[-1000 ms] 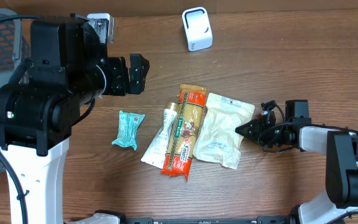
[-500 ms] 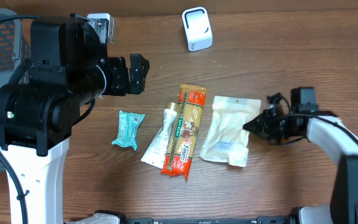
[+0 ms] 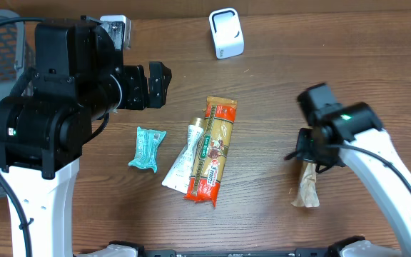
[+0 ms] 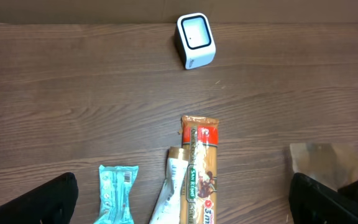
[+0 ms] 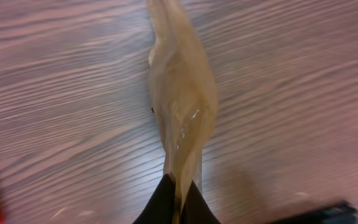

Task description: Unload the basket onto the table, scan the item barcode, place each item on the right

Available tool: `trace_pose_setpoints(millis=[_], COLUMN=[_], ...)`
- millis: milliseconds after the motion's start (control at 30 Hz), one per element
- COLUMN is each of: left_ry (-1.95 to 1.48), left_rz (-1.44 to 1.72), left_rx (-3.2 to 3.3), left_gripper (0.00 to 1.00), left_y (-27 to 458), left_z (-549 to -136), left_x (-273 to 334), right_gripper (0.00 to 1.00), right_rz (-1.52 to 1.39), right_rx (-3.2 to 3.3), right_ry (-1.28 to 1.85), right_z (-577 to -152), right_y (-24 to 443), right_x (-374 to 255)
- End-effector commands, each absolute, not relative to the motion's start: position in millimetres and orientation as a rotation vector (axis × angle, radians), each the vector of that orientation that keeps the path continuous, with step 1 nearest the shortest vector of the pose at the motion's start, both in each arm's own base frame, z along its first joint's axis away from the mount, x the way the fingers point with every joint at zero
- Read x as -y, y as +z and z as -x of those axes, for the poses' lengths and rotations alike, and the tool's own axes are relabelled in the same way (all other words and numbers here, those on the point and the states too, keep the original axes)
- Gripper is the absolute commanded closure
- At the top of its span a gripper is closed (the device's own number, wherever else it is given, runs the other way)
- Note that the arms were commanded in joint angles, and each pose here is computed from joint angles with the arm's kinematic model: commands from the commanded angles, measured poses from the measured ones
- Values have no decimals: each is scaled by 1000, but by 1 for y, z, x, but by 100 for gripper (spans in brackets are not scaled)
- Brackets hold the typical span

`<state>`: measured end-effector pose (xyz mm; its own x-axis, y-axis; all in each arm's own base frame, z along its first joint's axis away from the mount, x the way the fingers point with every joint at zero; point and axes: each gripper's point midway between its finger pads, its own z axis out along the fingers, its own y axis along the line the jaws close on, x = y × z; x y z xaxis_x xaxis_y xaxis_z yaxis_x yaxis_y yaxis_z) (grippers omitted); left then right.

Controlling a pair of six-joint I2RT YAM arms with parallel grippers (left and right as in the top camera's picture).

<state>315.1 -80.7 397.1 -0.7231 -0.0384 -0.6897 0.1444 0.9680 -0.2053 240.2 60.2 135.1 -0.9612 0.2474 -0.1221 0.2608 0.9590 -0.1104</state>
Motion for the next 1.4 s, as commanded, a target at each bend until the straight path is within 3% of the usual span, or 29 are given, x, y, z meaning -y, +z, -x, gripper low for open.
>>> trace_pose_setpoints(millis=[0, 200, 333, 400, 467, 500, 533, 867, 1100, 1233, 1367], left_ry=[-314, -314, -314, -313, -313, -313, -313, -314, -314, -314, -314], left_rz=[-104, -105, -104, -105, -105, -105, -105, -104, -104, -105, -104], left_rx=[-2352, -2351, -2352, -2351, -2351, -2351, -2351, -2352, -2352, -2351, -2352], left_gripper=[1, 0, 0, 0, 1, 0, 0, 1, 0, 1, 0], left_y=[399, 399, 399, 399, 399, 399, 399, 399, 399, 399, 399], left_z=[-315, -315, -315, -315, -315, -315, -315, -315, -315, -315, -315], left_x=[82, 82, 82, 82, 82, 82, 82, 82, 82, 82, 82], right_gripper=[96, 95, 86, 69, 37, 27, 25, 25, 24, 21, 20], right_rz=[-433, -306, -157, -118, -100, -95, -74, -271, -140, -117, -61], right_rx=[-2968, -3116, -3184, -3169, -3154, -3150, -3148, -3023, -2906, -2888, -2949], right_ry=[-436, -417, -122, -39, -17, -11, -5, 192, 635, 802, 859], right_z=[-255, -259, -260, -263, -266, -267, -268, -298, -289, -277, -261], right_y=[120, 65, 47, 48, 52, 54, 56, 119, 181, 184, 154], right_x=[-51, -92, -148, -165, -172, -173, -174, -138, -100, -87, -104])
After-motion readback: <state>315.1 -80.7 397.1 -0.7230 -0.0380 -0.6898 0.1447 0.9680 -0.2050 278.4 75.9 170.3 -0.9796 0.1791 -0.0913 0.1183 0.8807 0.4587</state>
